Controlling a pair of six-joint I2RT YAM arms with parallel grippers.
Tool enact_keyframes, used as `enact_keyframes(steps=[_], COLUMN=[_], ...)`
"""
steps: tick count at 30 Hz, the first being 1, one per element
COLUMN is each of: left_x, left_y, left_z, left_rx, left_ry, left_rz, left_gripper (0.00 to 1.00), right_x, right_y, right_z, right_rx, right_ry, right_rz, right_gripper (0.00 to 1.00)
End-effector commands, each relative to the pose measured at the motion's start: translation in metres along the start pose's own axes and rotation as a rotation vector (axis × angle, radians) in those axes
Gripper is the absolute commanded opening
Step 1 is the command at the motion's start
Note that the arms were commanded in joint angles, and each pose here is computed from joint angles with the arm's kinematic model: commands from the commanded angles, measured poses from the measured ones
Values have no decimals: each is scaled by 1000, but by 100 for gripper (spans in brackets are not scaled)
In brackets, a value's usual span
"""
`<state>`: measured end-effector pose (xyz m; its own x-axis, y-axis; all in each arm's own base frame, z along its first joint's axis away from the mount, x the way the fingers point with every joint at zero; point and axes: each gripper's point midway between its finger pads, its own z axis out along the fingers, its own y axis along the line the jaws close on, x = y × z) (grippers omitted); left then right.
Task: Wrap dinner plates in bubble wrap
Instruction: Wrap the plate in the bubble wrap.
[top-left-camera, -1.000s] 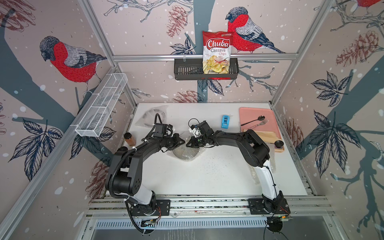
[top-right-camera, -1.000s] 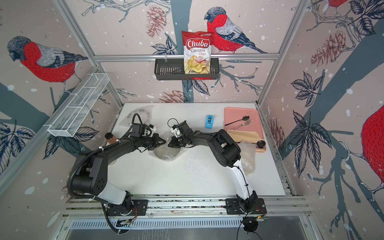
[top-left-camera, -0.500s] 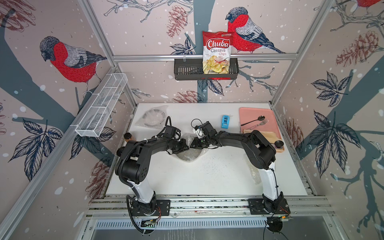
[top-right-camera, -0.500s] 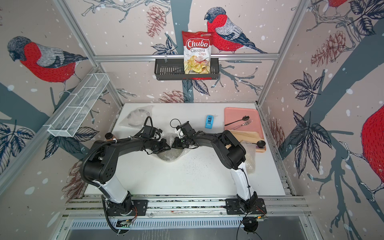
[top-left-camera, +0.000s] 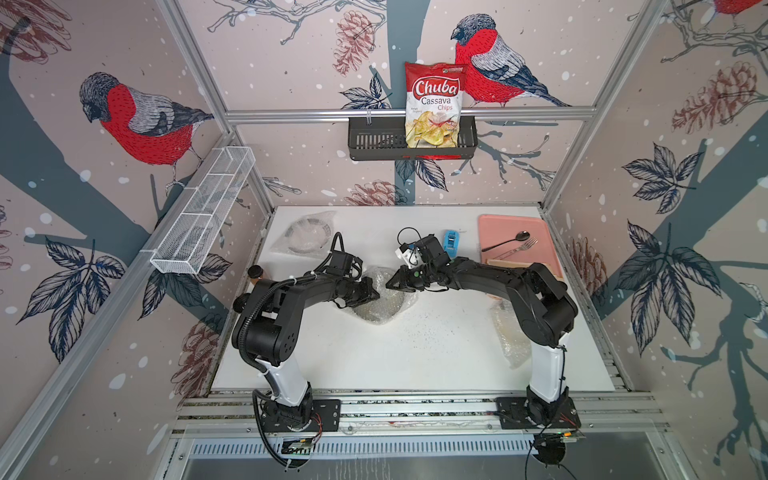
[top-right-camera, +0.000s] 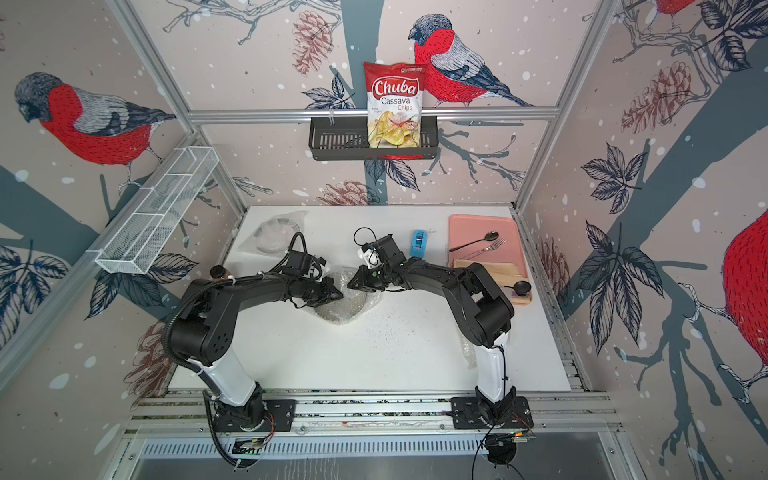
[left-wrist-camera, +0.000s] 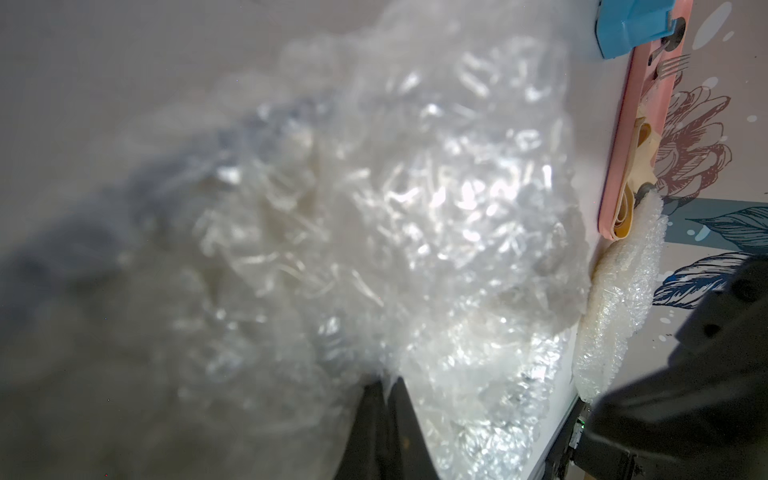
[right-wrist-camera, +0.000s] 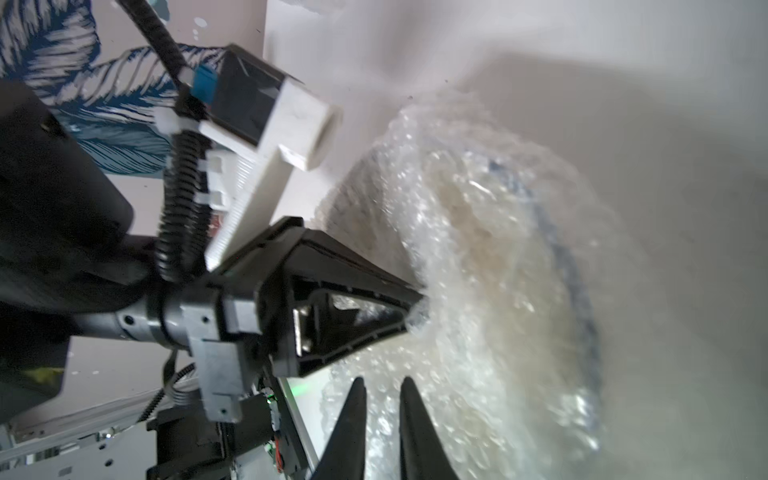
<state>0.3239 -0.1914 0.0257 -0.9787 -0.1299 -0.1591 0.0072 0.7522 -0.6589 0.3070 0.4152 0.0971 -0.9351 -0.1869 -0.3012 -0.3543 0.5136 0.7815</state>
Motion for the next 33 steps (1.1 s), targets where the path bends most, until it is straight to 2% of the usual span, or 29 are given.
enact_keyframes(steps=[1,4,11,15,19,23,26,31,33], left_x=[31,32,24,10,-8,-24,-31,-19,-11], left_y=[39,36,20,3,-8,-23,-29,-11,-7], left_z=[0,0,-9,-23,-47,-61,-60,-36,-27], left_rx=[-176,-160,-109,-27,32,70,102,56,43], left_ry=[89,93,70,38,-12,-46,-60,-1,22], left_rz=[-71,-73,-68,-86,-138,-162,-176,-200,-200], left_gripper=[0,0,0,19,25,24,23,7,5], right_x=[-12,-12,6,16,21,22,20,17,15], right_y=[6,-2,-58,-76,-85,-84,-81,-77,-75], right_z=[13,31,46,43,44,46,47,46,45], right_rx=[-11,3,231,309,329,342,340,337,332], right_ry=[-26,-28,-9,-9,-1,-3,-3,-4,-7], right_rz=[15,38,81,86,92,85,79,74,71], right_gripper=[11,9,6,5,5,5,5,5,5])
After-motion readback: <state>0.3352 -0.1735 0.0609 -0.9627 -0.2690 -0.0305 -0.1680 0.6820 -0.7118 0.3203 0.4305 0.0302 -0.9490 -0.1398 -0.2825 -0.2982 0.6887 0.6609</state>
